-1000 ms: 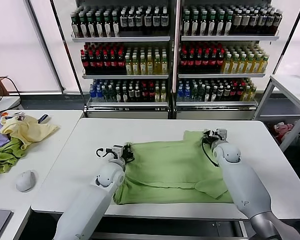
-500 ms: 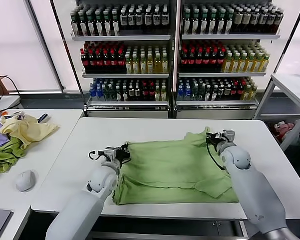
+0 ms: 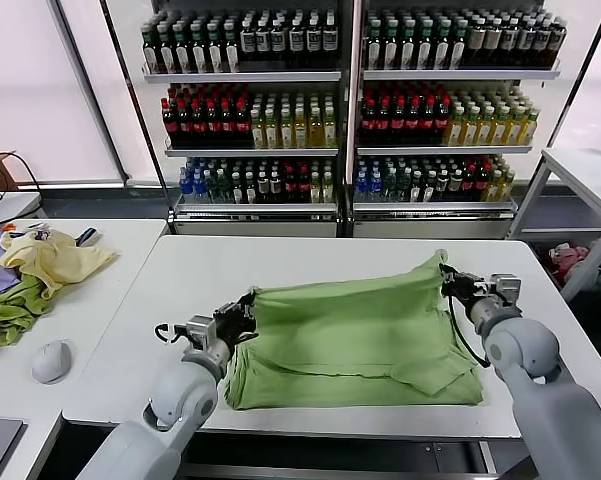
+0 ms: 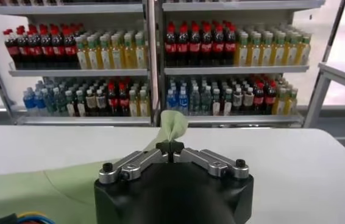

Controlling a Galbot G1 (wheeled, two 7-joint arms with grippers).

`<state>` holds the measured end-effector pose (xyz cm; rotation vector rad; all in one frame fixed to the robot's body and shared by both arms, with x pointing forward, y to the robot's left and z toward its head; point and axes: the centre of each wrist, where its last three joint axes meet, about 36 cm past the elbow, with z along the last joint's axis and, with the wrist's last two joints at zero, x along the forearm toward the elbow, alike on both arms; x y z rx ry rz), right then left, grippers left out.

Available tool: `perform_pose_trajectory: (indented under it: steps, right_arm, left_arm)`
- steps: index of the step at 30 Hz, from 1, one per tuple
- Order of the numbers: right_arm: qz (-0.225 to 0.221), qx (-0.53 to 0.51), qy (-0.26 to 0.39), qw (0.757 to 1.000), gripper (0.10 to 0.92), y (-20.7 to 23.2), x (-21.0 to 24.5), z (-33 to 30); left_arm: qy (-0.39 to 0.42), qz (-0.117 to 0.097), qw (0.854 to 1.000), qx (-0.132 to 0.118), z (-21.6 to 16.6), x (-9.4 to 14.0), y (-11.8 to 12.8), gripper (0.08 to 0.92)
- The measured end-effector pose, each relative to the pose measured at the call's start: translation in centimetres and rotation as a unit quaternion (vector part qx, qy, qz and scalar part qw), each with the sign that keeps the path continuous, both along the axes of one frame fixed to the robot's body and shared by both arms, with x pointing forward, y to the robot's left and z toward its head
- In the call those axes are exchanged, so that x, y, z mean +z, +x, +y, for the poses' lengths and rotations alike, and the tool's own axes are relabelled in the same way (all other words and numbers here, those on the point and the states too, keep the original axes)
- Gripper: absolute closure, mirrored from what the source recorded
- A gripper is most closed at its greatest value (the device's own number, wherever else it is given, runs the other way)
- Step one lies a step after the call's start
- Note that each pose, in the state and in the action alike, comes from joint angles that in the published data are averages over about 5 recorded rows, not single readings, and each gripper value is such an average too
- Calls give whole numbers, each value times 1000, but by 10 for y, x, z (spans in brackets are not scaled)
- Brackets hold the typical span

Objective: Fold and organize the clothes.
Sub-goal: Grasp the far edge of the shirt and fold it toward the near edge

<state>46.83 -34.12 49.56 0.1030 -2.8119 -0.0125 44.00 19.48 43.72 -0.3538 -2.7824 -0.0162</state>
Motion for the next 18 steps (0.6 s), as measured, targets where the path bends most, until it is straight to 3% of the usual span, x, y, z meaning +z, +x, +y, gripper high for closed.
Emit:
perform_pose_trajectory:
  steps: [10, 13, 18]
  right_arm:
    - [28, -20, -10, 999, 911, -53, -20, -4]
    - [36, -24, -16, 999, 895, -61, -26, -2]
    - [44, -24, -26, 998, 785, -72, -35, 5]
  left_arm:
    - [27, 22, 999, -27, 5, -15, -35, 851]
    - [38, 27, 998, -32, 5, -19, -40, 808]
    - [51, 31, 998, -35, 4, -23, -46, 670]
